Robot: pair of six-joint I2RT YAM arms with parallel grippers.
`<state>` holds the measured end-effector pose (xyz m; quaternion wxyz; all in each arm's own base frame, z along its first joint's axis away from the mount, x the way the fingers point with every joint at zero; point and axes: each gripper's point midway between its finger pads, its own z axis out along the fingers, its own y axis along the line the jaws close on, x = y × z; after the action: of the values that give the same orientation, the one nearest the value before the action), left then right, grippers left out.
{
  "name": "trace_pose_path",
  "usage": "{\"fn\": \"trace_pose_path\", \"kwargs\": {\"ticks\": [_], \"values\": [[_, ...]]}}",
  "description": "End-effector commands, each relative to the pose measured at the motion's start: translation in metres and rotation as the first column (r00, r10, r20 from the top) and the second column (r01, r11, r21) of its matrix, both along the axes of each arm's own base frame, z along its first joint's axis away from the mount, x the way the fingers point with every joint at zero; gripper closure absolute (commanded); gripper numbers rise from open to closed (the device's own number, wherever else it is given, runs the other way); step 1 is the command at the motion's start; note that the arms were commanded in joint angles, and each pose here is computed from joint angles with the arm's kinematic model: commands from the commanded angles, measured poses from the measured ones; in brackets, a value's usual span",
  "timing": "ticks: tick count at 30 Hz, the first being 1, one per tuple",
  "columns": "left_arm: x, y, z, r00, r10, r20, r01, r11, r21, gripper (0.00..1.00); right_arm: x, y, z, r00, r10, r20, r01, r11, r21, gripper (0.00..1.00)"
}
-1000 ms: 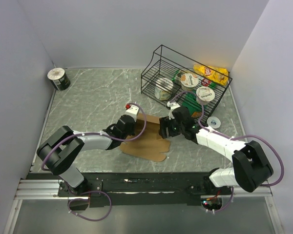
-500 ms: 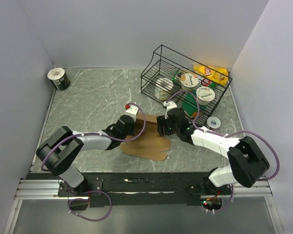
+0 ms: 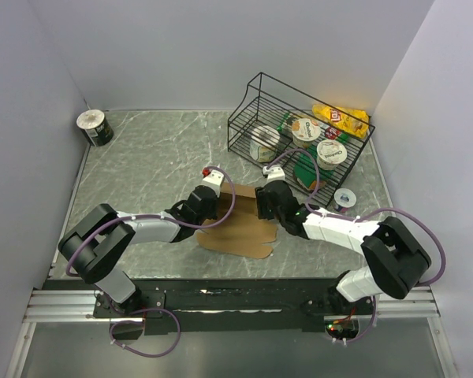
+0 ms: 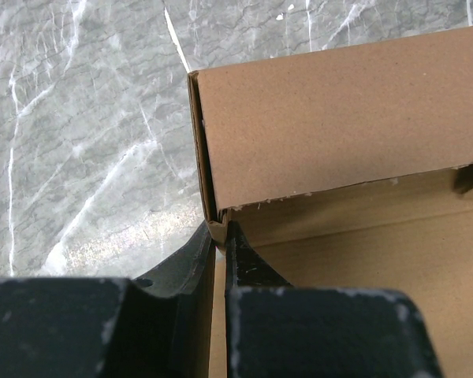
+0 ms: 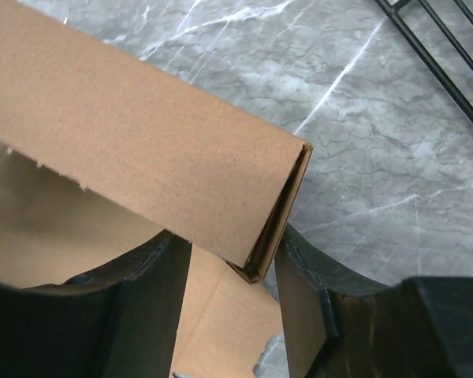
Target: Fold the paper box
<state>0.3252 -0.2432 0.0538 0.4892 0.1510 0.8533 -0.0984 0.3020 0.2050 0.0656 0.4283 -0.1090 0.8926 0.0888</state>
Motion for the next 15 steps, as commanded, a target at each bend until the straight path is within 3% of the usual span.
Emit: {"fn": "trace_pose_path", "kwargs": {"ticks": [1, 8, 15], "values": [[-0.002, -0.004, 0.007, 1.0, -0.022, 0.009, 0.022, 1.0, -0.021, 0.95, 0.01, -0.006, 0.002, 0.992, -0.112, 0.053, 0.112, 0.994, 0.001, 0.49], [-0.002, -0.005, 0.008, 1.0, -0.026, 0.009, 0.026, 0.999, -0.025, 0.95, 0.012, -0.01, -0.001, 0.987, -0.147, 0.069, 0.148, 0.989, 0.002, 0.53], [-0.008, -0.013, 0.014, 0.998, -0.056, 0.001, 0.056, 0.995, -0.078, 0.95, 0.017, -0.027, 0.0, 0.965, -0.239, 0.107, 0.244, 0.969, -0.034, 0.72]]}}
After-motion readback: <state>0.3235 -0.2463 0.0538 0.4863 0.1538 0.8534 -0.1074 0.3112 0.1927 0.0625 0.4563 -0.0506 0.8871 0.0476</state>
